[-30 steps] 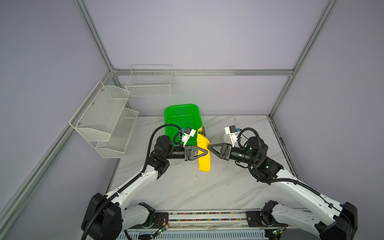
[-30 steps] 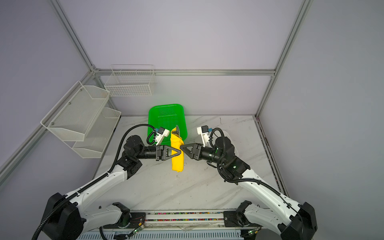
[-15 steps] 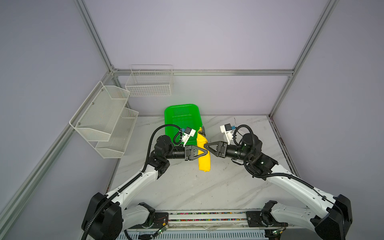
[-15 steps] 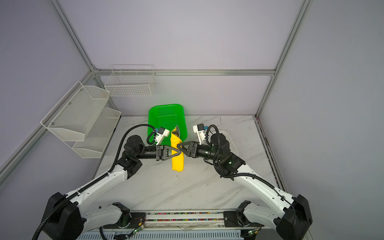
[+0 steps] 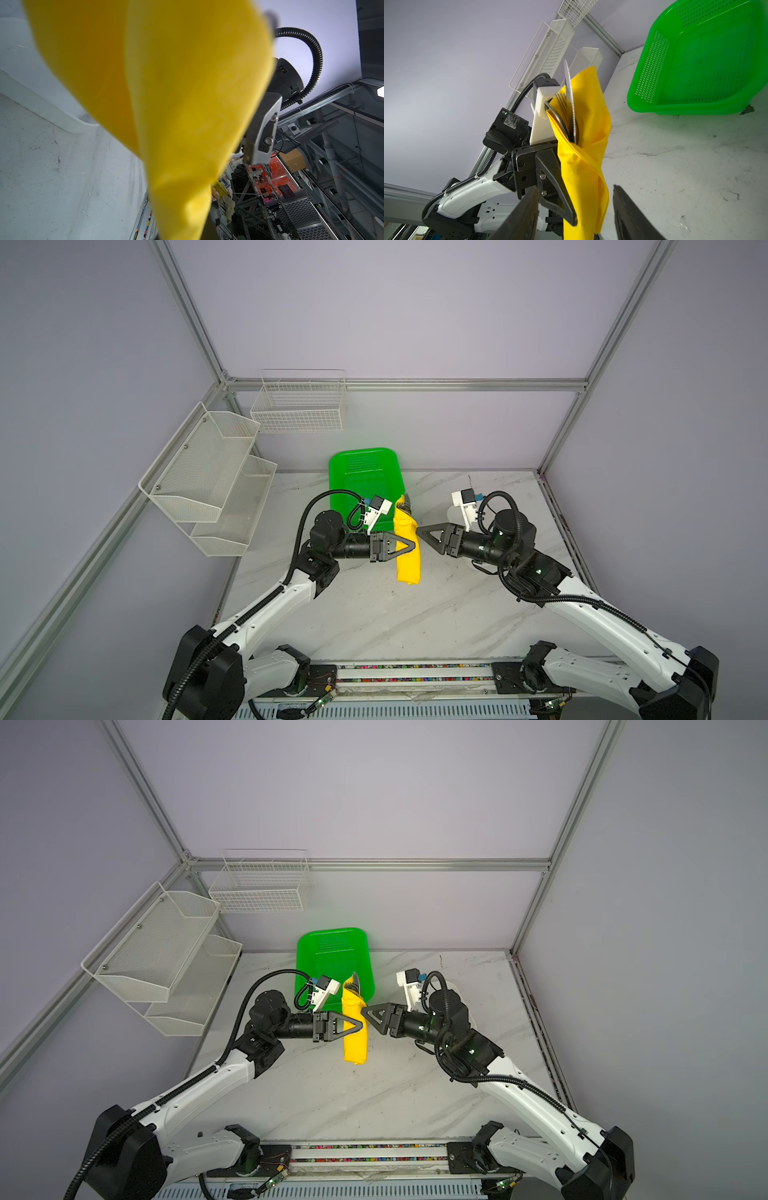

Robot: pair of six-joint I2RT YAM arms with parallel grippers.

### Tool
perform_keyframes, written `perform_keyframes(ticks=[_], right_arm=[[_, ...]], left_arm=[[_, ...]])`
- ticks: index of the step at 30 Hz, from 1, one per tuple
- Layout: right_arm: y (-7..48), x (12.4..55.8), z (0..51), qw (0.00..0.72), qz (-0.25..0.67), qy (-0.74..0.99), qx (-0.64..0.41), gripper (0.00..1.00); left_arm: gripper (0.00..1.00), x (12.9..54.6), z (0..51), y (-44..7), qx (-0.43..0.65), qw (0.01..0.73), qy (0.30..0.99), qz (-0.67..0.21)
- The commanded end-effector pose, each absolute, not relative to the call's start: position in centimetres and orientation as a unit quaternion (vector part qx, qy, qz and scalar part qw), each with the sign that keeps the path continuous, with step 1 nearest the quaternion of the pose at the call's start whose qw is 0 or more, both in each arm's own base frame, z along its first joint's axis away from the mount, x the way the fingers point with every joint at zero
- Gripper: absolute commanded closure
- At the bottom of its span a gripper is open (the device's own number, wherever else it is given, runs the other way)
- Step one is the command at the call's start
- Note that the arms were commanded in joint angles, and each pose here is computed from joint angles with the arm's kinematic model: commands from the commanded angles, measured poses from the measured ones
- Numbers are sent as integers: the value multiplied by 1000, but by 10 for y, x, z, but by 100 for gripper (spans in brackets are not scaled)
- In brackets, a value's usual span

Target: Place the utensils on the paper napkin and roll it up

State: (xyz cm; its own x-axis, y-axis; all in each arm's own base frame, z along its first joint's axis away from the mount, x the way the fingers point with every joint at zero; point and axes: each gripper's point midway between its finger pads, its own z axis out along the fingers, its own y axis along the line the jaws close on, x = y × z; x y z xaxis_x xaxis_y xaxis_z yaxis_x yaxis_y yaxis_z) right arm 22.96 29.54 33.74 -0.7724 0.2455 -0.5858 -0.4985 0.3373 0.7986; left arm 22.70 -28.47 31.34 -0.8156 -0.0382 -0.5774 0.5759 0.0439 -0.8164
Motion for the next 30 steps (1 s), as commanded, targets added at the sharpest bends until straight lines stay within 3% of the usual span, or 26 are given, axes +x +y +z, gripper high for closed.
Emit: perform_keyframes(ticks=[1,17,23,30], right_arm=[[304,232,327,303,575,755,-83,41],[335,235,335,283,629,712,-135,52],[333,236,337,296,625,709,-137,71],[327,235,347,317,633,694,-133,81]], left_arm=[[96,222,361,-284,246,290,639,-669],[93,216,353,-286,256,262,641,-674],[91,214,350,-285,256,256,642,-676],[80,214,340,-285,247,249,650,-674]])
